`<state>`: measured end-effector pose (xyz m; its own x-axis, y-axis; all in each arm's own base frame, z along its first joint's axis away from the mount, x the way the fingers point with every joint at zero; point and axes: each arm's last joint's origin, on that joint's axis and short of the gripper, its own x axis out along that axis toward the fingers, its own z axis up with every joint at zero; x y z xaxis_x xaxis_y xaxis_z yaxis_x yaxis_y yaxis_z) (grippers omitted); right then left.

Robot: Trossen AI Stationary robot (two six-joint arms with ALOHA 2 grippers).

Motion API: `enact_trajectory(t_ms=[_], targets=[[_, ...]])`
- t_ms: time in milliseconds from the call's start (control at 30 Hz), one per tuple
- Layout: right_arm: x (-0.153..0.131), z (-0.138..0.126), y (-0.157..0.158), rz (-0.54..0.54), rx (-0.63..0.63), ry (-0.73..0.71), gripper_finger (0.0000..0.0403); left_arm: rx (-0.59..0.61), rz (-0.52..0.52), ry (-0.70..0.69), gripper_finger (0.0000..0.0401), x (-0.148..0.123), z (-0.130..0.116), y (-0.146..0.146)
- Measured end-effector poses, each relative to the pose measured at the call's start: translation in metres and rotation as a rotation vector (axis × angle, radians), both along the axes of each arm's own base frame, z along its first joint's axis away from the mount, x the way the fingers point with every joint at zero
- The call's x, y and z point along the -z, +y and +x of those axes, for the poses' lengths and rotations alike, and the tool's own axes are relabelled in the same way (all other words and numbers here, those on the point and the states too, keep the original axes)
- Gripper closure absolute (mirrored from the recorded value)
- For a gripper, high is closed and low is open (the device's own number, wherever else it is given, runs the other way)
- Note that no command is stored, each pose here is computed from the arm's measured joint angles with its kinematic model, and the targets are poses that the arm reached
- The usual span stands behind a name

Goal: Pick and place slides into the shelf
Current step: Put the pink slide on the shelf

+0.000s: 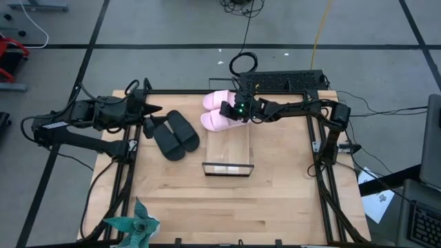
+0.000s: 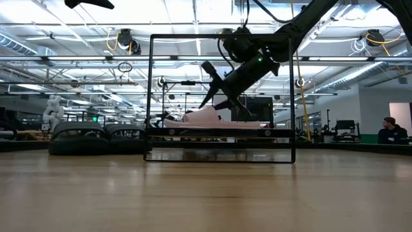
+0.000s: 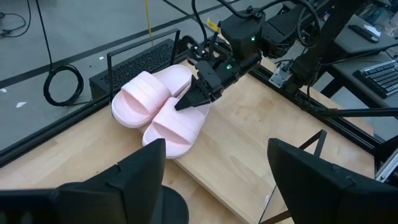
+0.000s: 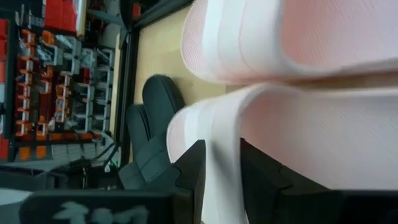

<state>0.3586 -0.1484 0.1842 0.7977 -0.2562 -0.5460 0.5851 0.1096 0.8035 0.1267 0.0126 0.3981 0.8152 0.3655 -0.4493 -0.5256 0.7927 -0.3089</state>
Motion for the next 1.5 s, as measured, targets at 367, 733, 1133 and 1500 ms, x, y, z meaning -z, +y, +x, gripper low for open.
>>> enact_trajectory(t_ms=[367, 733, 1133, 1500], targets=[[0.0007, -0.0009, -0.0005, -0.012, -0.005, 0.015, 0.0326, 0.0, -0.002, 0.0, 0.0116, 0.0, 0.0, 0.0], [0.0023, -0.002, -0.0007, -0.01, 0.014, 0.035, 0.0354, 0.016, -0.011, -0.001, 0.0116, 0.0001, 0.0002, -0.0005], [0.0022, -0.002, -0.0009, -0.019, 0.066, 0.04, 0.0397, 0.015, -0.014, -0.002, 0.0116, 0.0001, 0.0002, -0.0005], [0.0018, -0.0021, -0.0018, -0.021, 0.098, 0.036, 0.0391, 0.025, -0.012, 0.001, 0.0116, 0.0002, 0.0003, -0.0008]])
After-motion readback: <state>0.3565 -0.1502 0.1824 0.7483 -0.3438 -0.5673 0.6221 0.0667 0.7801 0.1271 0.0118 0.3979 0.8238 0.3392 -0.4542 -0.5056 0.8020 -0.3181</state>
